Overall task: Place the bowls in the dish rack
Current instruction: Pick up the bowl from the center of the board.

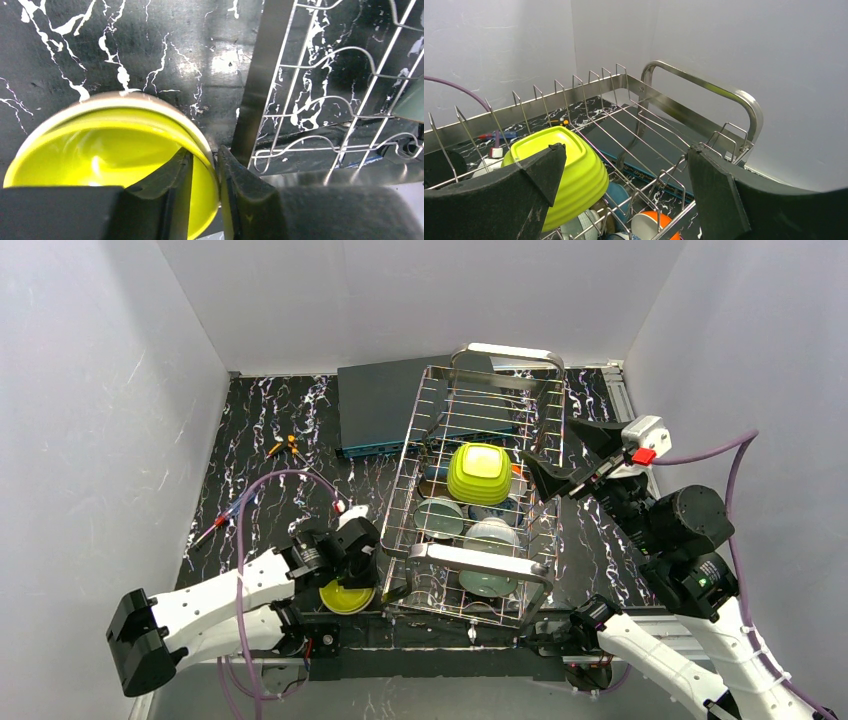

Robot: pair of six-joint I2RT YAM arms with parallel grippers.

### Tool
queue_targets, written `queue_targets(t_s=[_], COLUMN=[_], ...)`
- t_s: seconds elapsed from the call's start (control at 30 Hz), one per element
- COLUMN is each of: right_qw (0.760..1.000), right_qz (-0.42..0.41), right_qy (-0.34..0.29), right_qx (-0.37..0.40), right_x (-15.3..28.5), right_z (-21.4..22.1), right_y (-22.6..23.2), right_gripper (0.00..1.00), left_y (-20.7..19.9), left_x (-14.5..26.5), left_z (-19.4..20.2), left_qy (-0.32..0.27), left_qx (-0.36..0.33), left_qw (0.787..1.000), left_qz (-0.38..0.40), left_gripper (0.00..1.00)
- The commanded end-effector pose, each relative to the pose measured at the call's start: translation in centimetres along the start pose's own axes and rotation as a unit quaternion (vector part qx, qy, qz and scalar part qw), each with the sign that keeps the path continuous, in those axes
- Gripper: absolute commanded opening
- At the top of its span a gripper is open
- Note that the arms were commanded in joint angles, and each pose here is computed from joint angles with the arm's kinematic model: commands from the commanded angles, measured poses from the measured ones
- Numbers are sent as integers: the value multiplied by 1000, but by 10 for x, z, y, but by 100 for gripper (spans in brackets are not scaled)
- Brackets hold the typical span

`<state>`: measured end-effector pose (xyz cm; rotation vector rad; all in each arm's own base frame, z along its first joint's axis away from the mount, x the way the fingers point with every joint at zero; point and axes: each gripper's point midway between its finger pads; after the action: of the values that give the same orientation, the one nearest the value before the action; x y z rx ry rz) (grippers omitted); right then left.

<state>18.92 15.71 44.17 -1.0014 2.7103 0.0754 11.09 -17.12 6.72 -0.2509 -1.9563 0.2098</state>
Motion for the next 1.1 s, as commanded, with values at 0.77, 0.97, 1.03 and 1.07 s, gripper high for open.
queue_targets(t_s=[0.77, 0.97, 1.03, 1.07], right_qw=[999, 997, 997, 997], right_qz=[-29, -52, -60, -61], right_qy=[-33, -36, -34, -35], right_qx=[-18, -37, -41, -42], right_x=[-9, -14, -15, -15], right_z=[-23, -28, -28, -28], right_y=[11, 20, 23, 24], right_gripper=[99, 99, 99, 99], left_y=[-12, -21, -29, -33], left_x=[121, 182, 199, 204], left_z=[-112, -157, -166, -170], left_qy=[-245, -353, -382, -394], left_qx=[-17, -38, -45, -44], left_qw=[969, 933, 918, 912], left_qz=[40, 64, 90, 103], left_gripper=[0, 0, 0, 0])
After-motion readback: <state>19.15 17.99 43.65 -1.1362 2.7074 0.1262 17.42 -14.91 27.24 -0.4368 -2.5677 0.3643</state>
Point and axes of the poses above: each gripper's point midway between its finger pads, its own x axis back along the fingers, its own y axis along the line the jaws close on, z = x × y, and after that the axes turned 1 degree about -x, right-handed
